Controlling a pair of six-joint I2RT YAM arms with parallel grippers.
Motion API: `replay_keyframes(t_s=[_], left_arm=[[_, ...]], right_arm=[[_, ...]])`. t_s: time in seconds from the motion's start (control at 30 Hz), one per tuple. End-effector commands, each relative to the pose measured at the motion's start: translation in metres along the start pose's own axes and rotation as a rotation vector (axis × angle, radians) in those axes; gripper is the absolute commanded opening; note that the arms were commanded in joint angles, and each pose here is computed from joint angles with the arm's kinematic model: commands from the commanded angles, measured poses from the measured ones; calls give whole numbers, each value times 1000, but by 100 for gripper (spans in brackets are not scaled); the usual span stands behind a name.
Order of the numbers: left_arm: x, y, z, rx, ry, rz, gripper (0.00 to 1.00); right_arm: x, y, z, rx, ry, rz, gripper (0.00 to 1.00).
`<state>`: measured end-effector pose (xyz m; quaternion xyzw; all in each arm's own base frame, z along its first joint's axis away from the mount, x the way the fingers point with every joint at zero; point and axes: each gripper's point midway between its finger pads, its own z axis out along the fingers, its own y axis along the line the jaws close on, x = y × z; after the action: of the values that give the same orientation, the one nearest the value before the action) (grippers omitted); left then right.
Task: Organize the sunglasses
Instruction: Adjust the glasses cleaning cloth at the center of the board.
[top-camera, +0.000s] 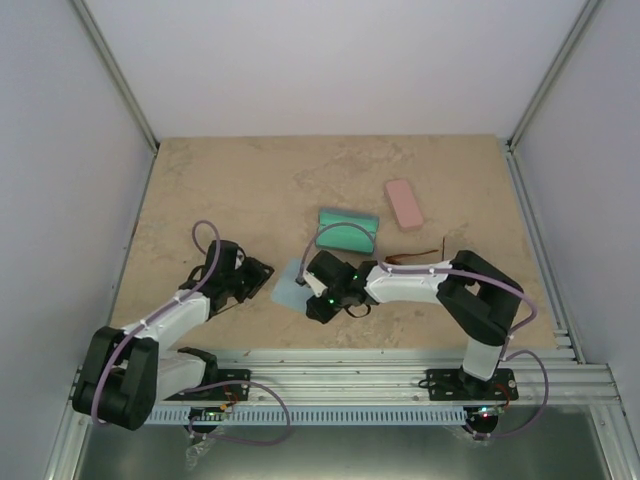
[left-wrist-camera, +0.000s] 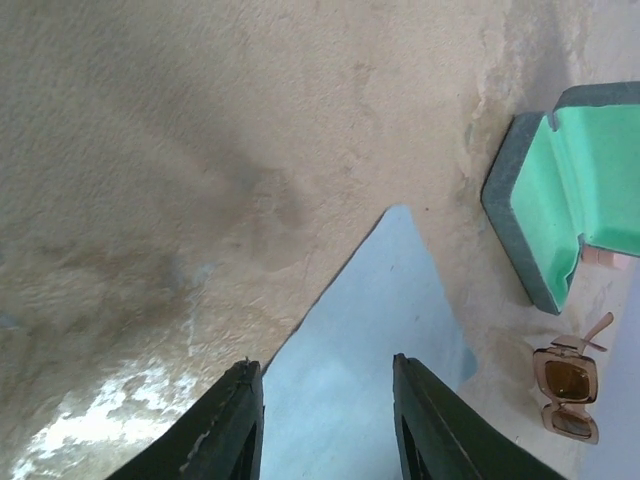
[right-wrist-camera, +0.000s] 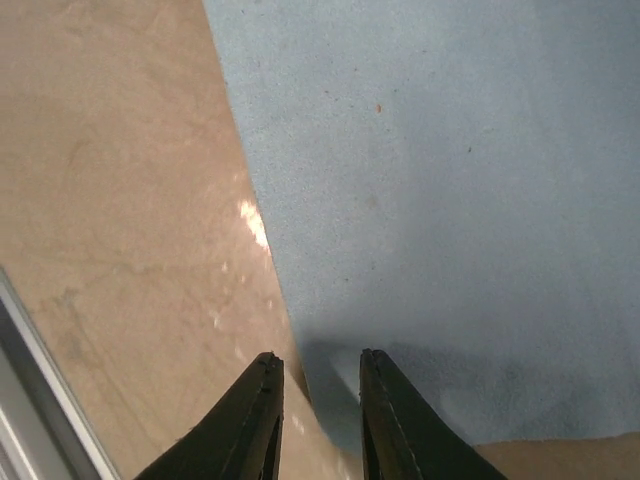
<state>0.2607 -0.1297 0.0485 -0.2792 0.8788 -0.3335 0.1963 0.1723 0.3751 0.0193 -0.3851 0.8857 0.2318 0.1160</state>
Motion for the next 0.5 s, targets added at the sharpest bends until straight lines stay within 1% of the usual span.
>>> replay_keyframes(t_s=[0.0, 0.07, 0.27, 0.4, 0.47], left_arm=[[-5, -12, 0, 15, 5, 37, 40], [-4, -16, 1, 25, 15, 48, 43], [-3, -20, 4, 28, 46, 100, 52], [1, -18, 9, 9, 79, 134, 56], [5, -18, 13, -9, 100, 160, 57]], right_arm=[[60, -11, 1, 16, 161, 38, 24], [77, -15, -5, 26, 194, 49, 25], [102, -24, -29, 79, 230, 57, 31], [95, -47, -50, 203, 197, 85, 36], [80, -55, -62, 260, 139, 104, 40]])
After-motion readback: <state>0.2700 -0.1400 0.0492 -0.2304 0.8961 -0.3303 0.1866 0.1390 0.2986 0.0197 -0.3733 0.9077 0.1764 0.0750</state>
